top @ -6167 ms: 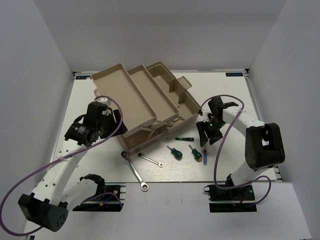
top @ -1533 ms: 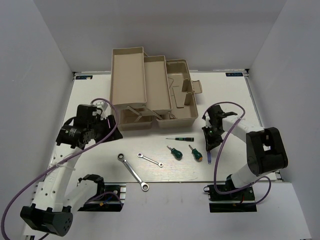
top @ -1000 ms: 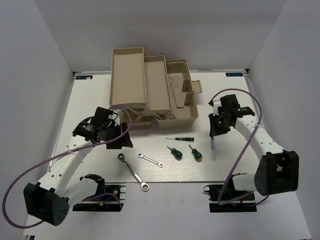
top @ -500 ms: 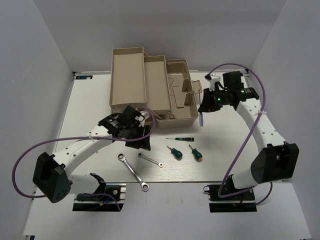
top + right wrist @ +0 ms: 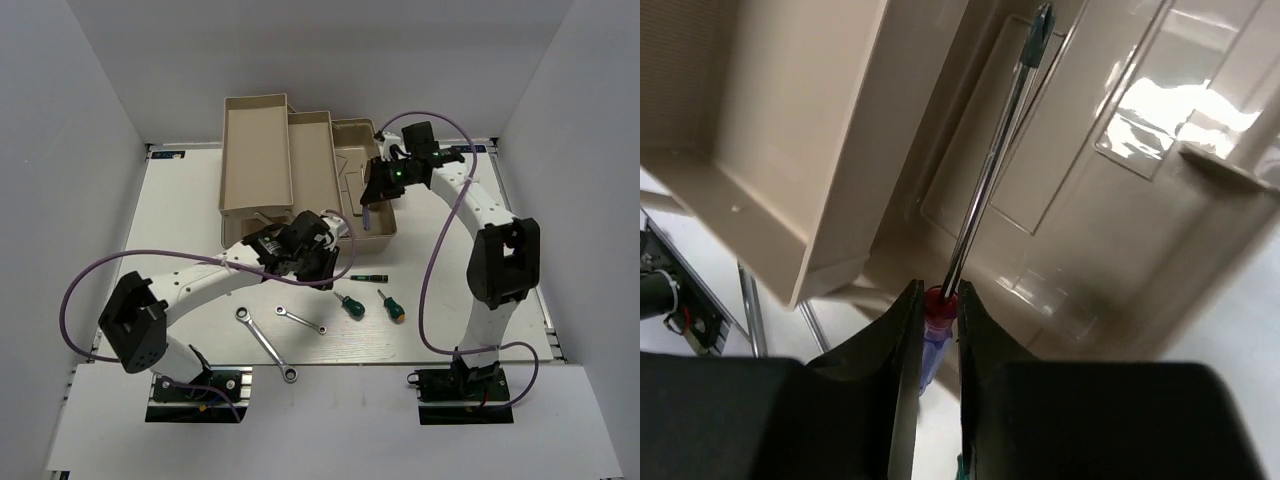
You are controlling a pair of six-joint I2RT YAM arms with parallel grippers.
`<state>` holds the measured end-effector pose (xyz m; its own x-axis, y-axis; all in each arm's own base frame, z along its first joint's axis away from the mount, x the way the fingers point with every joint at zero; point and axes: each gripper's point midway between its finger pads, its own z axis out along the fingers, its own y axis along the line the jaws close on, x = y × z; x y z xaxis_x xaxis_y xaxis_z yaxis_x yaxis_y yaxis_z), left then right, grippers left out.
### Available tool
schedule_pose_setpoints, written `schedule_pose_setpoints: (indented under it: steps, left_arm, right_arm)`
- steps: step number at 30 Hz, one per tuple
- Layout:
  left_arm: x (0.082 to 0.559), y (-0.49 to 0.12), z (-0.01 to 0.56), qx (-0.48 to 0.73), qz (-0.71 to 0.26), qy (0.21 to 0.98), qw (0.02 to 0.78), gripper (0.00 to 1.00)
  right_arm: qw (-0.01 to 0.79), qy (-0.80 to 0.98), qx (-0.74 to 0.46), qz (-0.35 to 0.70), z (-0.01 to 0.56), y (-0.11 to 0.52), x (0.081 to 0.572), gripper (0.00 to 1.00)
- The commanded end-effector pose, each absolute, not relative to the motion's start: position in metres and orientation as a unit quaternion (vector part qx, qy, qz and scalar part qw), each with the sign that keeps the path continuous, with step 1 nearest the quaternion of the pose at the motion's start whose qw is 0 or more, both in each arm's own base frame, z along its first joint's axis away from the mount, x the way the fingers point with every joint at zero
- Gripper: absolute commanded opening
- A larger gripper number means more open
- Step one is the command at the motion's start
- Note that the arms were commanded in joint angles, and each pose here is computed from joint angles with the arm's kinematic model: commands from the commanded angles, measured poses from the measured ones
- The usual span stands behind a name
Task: Sort the tools into containers
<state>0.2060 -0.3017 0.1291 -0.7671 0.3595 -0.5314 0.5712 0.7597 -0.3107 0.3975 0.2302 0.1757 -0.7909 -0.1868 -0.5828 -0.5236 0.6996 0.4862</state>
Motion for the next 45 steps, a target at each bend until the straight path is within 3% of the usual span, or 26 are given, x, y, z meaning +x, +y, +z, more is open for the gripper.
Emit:
schedule_pose_setpoints:
  steps: [1,2,4,5,7,9,11,12,14,15,17,18,19,21,22,24,25,27,33,45]
  left_arm:
    - [0.224,-0.323,0.152,0.263,-0.249,0.889,0.281,0.35]
    - [0.226,-0.325,0.156,0.263,-0.252,0.887,0.285,0.37]
    - [0.224,-0.326,0.152,0.266,-0.247,0.888,0.282,0.49]
    - [0.226,-0.325,0.152,0.263,-0.242,0.889,0.286,0.61]
    - [0.226,-0.321,0.147,0.257,-0.233,0.895,0.282,0.69]
    - [0.225,-0.314,0.149,0.247,-0.226,0.897,0.287,0.74]
    - [0.221,-0.303,0.148,0.234,-0.218,0.902,0.290,0.74]
    - [0.218,-0.302,0.149,0.224,-0.222,0.904,0.289,0.74]
    - [0.216,-0.285,0.150,0.196,-0.222,0.909,0.294,0.67]
    - [0.215,-0.284,0.152,0.173,-0.231,0.909,0.299,0.56]
    - [0.212,-0.277,0.149,0.148,-0.237,0.909,0.310,0.39]
    - [0.210,-0.272,0.155,0.127,-0.245,0.907,0.318,0.23]
    - [0.209,-0.267,0.150,0.116,-0.241,0.909,0.321,0.15]
    - [0.206,-0.264,0.149,0.104,-0.242,0.912,0.315,0.10]
    - [0.204,-0.262,0.147,0.098,-0.243,0.913,0.312,0.17]
    - [0.199,-0.257,0.142,0.093,-0.235,0.920,0.299,0.44]
    - [0.198,-0.256,0.137,0.093,-0.229,0.924,0.293,0.53]
    - [0.197,-0.253,0.135,0.087,-0.222,0.927,0.290,0.61]
    - [0.193,-0.247,0.128,0.067,-0.219,0.931,0.284,0.61]
    - [0.189,-0.241,0.122,0.057,-0.215,0.933,0.282,0.60]
  right_arm:
    - [0.295,0.868,-0.220,0.332,0.200,0.243,0.415,0.17]
    - [0.293,0.869,-0.225,0.330,0.198,0.243,0.414,0.40]
    - [0.299,0.865,-0.234,0.328,0.201,0.242,0.417,0.53]
    - [0.301,0.860,-0.248,0.330,0.204,0.242,0.414,0.58]
    - [0.320,0.847,-0.267,0.330,0.218,0.239,0.413,0.63]
    - [0.337,0.827,-0.310,0.326,0.232,0.235,0.405,0.65]
    - [0.351,0.793,-0.371,0.332,0.240,0.228,0.386,0.59]
    - [0.353,0.785,-0.385,0.334,0.242,0.220,0.372,0.39]
    - [0.378,0.732,-0.465,0.324,0.245,0.211,0.337,0.14]
    - [0.363,0.720,-0.500,0.316,0.218,0.202,0.320,0.00]
    - [0.352,0.700,-0.539,0.307,0.195,0.190,0.281,0.00]
    - [0.330,0.673,-0.590,0.299,0.166,0.182,0.259,0.00]
    - [0.322,0.666,-0.603,0.299,0.153,0.176,0.239,0.00]
    - [0.316,0.659,-0.614,0.296,0.131,0.173,0.227,0.06]
    - [0.312,0.657,-0.617,0.300,0.122,0.172,0.218,0.35]
    - [0.314,0.658,-0.620,0.290,0.108,0.174,0.223,0.53]
    - [0.315,0.666,-0.617,0.276,0.103,0.174,0.229,0.56]
    - [0.299,0.679,-0.615,0.266,0.090,0.175,0.236,0.58]
    - [0.308,0.687,-0.618,0.225,0.076,0.177,0.264,0.58]
    - [0.292,0.693,-0.628,0.200,0.046,0.183,0.266,0.58]
